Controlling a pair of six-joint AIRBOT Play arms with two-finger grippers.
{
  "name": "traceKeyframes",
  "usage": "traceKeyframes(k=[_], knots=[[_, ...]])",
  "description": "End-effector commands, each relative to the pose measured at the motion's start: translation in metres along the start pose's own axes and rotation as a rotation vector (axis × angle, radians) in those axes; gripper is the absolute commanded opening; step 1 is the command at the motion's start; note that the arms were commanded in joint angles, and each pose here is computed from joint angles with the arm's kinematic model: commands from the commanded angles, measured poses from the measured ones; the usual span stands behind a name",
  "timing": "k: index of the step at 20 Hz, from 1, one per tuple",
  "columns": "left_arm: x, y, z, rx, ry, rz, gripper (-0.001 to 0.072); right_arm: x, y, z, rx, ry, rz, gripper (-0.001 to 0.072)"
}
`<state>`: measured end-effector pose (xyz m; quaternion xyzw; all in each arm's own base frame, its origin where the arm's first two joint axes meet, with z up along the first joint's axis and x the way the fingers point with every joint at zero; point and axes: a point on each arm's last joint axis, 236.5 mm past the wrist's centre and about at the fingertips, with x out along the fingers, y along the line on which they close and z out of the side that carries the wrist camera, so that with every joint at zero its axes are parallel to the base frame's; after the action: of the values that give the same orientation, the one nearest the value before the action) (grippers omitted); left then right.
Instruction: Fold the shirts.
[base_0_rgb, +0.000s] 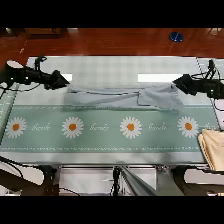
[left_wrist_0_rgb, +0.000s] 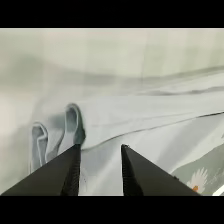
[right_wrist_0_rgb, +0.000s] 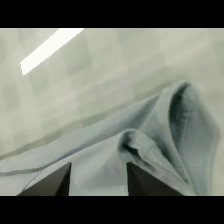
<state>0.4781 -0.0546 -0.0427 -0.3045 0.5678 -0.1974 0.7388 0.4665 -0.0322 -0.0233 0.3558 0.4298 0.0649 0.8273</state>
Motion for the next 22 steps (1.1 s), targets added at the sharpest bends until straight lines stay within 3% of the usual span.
traceKeyframes(k=[1,2,4,6,10,18,20,22], knots=[[-0.05,-0.004,0.033,0.035,-0.102,0.002,0.0336,-0.039,0.009,0.024,-0.137,-0.031,-0.047,0.0445],[-0.069,-0.006,0.039,0.044,-0.138,0.007,0.0335,-0.056,-0.005,0.034,-0.157,-0.044,-0.138,0.0445],[-0.093,-0.014,0.038,0.059,-0.164,0.007,0.0335,-0.08,-0.04,0.031,-0.201,0.015,-0.327,0.0551],[-0.1,-0.026,0.026,0.078,-0.128,-0.008,0.0334,-0.077,-0.062,0.005,-0.238,0.151,-0.375,0.06],[-0.091,-0.039,0.008,0.1,-0.046,-0.032,0.0323,-0.034,-0.07,-0.039,-0.103,0.329,-0.246,0.0603],[-0.075,-0.056,0.0,0.139,-0.006,-0.042,0.0317,0.036,-0.049,-0.067,0.13,0.388,-0.004,0.0598],[-0.073,-0.059,-0.001,0.143,-0.001,-0.043,0.0317,0.047,-0.042,-0.076,0.11,0.411,-0.005,0.0567],[-0.072,-0.06,-0.002,0.142,0.002,-0.044,0.0317,0.051,-0.036,-0.077,0.098,0.411,0.001,0.0302]])
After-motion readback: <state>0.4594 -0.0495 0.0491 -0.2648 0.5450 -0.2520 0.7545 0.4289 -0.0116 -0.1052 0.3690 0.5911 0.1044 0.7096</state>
